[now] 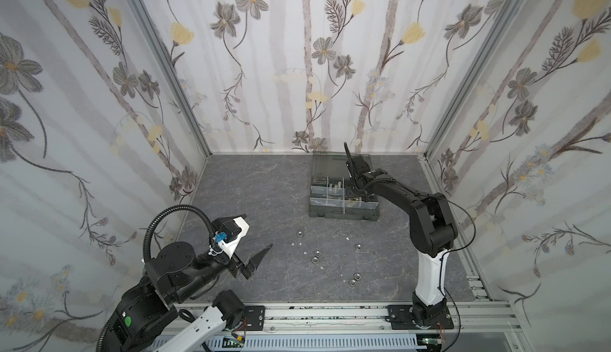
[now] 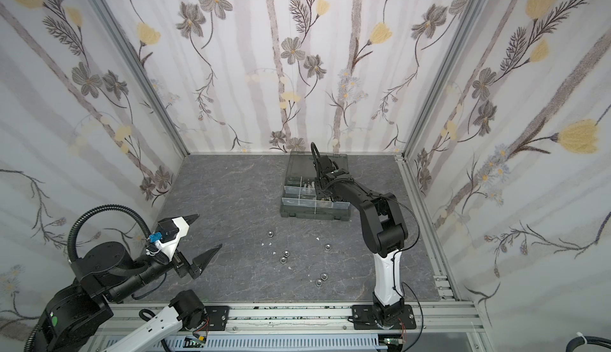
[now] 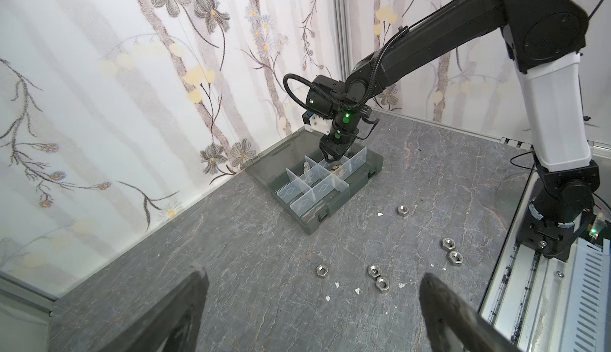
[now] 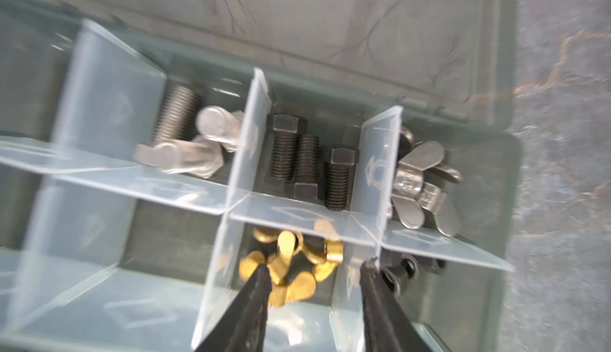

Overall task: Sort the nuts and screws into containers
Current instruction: 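Move the right gripper to a silver hex nut on the table, then lower the right gripper onto the silver hex nut and grasp it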

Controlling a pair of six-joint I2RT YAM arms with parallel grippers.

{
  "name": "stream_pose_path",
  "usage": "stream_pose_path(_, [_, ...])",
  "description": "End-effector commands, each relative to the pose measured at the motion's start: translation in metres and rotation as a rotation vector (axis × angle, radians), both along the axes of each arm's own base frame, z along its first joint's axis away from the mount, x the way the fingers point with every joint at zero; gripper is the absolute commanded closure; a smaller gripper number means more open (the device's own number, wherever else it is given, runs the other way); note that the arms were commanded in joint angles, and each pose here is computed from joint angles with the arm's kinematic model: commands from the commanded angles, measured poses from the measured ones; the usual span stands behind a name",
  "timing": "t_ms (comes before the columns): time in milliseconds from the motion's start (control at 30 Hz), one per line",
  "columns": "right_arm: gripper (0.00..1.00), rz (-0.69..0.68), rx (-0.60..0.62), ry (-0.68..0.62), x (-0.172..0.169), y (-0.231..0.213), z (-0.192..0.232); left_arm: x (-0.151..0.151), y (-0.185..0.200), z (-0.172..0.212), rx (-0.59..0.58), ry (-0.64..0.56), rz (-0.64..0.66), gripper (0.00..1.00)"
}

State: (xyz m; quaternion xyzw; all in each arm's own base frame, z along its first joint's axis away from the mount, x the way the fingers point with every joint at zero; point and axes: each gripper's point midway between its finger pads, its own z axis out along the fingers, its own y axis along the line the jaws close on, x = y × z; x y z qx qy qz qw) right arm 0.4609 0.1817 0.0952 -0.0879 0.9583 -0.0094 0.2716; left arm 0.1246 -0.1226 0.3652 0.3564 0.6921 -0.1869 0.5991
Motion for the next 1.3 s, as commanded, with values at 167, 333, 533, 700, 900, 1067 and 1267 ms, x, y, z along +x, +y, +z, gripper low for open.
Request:
stream_pose_path(167, [0.51, -0.044, -0.004, 0.016, -0.069, -0.013, 0.036, 0.000, -0.002, 0.005, -0.011, -0.018, -0.007, 0.00])
stream_pose_path(333, [0.49, -0.119, 0.034, 0.097, -0.136, -0.018, 0.025, -0.004, -0.003, 0.003, -0.018, 0.002, -0.024, 0.00])
stream_pose_path(533, [0.48, -0.153, 0.086, 0.186, -0.203, -0.006, -0.006, -0.005, -0.002, 0.007, -0.027, -0.005, -0.026, 0.00])
stream_pose_path(700, [0.47, -0.176, 0.105, 0.212, -0.231, -0.003, -0.031, -0.006, -0.002, 0.007, -0.021, -0.008, -0.029, 0.00])
stream_pose_path(900, [0.46, -0.186, 0.108, 0.238, -0.237, -0.004, -0.053, -0.006, -0.004, 0.006, -0.020, -0.015, -0.039, 0.00])
stream_pose_path(1067, [0.46, -0.170, 0.087, 0.248, -0.233, 0.000, -0.060, -0.006, -0.004, 0.005, -0.024, -0.012, -0.040, 0.00])
stream_pose_path(1267, [0.47, -0.171, 0.058, 0.251, -0.230, -0.001, -0.067, -0.005, -0.001, 0.004, -0.026, -0.016, -0.023, 0.00])
